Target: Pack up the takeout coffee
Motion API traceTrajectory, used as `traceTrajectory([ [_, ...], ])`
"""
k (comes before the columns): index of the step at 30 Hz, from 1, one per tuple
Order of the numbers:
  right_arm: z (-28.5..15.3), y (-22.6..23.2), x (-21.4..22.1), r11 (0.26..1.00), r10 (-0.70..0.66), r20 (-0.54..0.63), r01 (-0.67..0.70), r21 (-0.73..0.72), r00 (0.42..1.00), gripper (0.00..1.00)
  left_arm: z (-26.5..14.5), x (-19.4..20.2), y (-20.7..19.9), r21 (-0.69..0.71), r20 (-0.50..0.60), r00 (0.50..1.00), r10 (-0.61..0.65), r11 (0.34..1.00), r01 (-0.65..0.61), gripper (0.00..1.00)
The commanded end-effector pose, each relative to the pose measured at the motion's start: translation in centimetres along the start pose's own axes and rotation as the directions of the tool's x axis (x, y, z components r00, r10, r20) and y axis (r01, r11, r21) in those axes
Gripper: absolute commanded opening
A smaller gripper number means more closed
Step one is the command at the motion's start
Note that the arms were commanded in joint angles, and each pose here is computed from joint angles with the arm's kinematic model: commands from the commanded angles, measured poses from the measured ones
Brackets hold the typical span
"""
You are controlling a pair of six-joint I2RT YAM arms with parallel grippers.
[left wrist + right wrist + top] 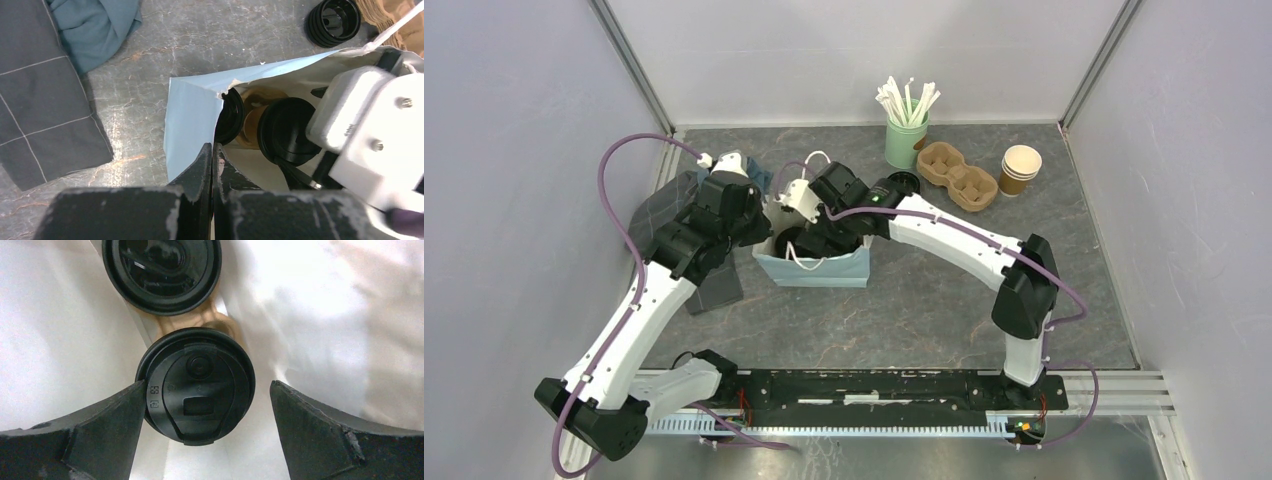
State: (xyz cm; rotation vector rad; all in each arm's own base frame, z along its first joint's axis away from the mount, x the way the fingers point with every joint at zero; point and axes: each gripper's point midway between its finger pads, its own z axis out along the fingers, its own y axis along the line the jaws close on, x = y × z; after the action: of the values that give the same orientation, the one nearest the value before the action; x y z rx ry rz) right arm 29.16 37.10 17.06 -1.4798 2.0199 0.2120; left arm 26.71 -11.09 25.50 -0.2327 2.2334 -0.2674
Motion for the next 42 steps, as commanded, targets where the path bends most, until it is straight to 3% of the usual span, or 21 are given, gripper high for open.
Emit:
traceTrajectory([
  [1,-5.4,-1.0,-4.2,0.996,0.075,0.134,-0.081,0.035,0.988,0.98,-1.4,-1.8,-2.0,0.102,0.044,0.999,-0.012,0.995,0.007,0.02],
  [10,-12.0,-1.6,-8.2,0.982,0.171,0.304,-0.188,0.026,0.937,0.98,-1.4,-1.7,-2.0,0.078,0.009,1.0,-0.028,0.997,0.027,0.02],
  [17,-17.8,-1.3,-11.3,0.978,0.197,0.49,-0.207,-0.036,0.849,0.98,-1.0,-1.4,-2.0,0.066,-0.013,0.999,-0.043,0.997,0.044,0.02],
  [25,-20.3,-6.2,-9.9,0.921,0.196,0.513,-0.336,0.195,0.836,0.98,-1.1,-1.2,-2.0,0.093,0.005,1.0,-0.01,0.996,0.009,0.02],
  [31,-20.5,-8.4,-6.8,0.864,0.234,0.477,-0.406,0.298,0.847,0.95,-1.1,-2.1,-2.7,0.186,0.138,0.99,0.017,0.982,-0.043,0.02],
  [34,-21.0,-8.5,-5.4,0.846,0.237,0.488,-0.426,0.321,0.84,0.95,-1.9,-3.2,-3.6,0.289,0.312,0.95,0.022,0.95,-0.117,0.02],
  [35,-21.3,-8.4,-5.2,0.844,0.238,0.504,-0.434,0.315,0.83,0.96,-3.2,-4.5,-4.0,0.332,0.416,0.91,-0.005,0.932,-0.147,0.02],
  [37,-21.9,-7.7,-5.5,0.857,0.234,0.553,-0.438,0.272,0.8,0.96,-3.8,-4.9,-3.6,0.34,0.51,0.86,-0.012,0.921,-0.189,0.02],
  [42,-23.7,-5.4,-6.6,0.915,0.193,0.653,-0.374,0.149,0.732,0.96,-3.0,-3.7,-3.3,0.317,0.519,0.852,0.065,0.911,-0.263,0.02],
])
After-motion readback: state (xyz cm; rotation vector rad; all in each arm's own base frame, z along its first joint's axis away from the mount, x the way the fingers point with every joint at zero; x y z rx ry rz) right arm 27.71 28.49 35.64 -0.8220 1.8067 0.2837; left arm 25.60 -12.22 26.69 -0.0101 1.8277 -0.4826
